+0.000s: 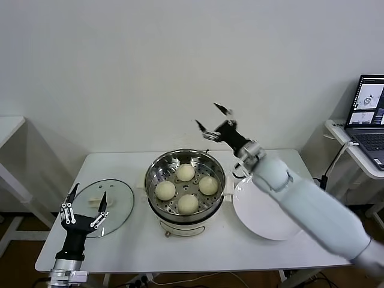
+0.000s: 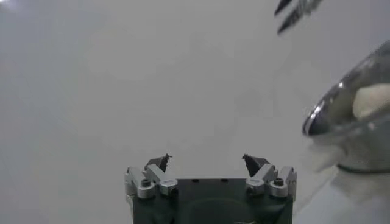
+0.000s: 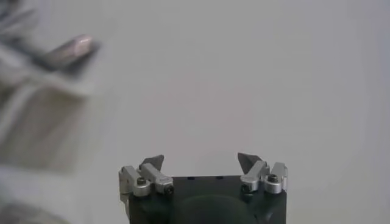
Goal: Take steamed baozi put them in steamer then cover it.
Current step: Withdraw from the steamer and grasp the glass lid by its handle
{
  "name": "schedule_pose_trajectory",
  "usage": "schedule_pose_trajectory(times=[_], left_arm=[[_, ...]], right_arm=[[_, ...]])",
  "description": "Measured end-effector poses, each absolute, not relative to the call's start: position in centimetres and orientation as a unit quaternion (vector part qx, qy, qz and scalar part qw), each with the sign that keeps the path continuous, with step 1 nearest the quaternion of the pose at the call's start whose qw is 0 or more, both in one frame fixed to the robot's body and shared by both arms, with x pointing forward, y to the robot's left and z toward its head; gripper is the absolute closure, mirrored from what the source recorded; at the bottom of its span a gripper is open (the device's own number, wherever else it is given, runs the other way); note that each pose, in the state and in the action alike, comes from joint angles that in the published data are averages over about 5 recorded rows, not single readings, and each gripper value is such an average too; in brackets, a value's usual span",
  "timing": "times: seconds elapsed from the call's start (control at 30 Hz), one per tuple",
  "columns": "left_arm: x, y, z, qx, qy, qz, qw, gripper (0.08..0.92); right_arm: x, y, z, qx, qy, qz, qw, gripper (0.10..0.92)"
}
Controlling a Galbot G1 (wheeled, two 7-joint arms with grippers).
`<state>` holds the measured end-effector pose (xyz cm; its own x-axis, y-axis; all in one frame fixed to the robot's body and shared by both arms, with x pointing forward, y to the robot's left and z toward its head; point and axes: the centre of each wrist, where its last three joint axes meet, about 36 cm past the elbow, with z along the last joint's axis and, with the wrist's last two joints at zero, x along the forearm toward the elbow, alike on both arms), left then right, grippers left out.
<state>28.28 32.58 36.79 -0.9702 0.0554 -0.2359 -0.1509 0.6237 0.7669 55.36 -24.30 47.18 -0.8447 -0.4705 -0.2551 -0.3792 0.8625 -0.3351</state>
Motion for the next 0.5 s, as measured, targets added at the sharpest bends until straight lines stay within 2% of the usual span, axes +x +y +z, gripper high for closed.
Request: schedule_pose_trajectory(times=[0.23, 0.5], left_arm=[[29.0, 35.1, 34.8, -0.007, 0.851, 0.512, 0.112, 0.177], [29.5, 37.5, 31.1, 0.026, 0.806, 0.585, 0.081, 0.177]], right_arm=[[50.0, -28.2, 40.7, -0.118, 0.979, -0.074, 0.151, 0.200], [43.5, -29.7, 34.5, -0.045, 0.992, -0.039, 0.115, 0.200]])
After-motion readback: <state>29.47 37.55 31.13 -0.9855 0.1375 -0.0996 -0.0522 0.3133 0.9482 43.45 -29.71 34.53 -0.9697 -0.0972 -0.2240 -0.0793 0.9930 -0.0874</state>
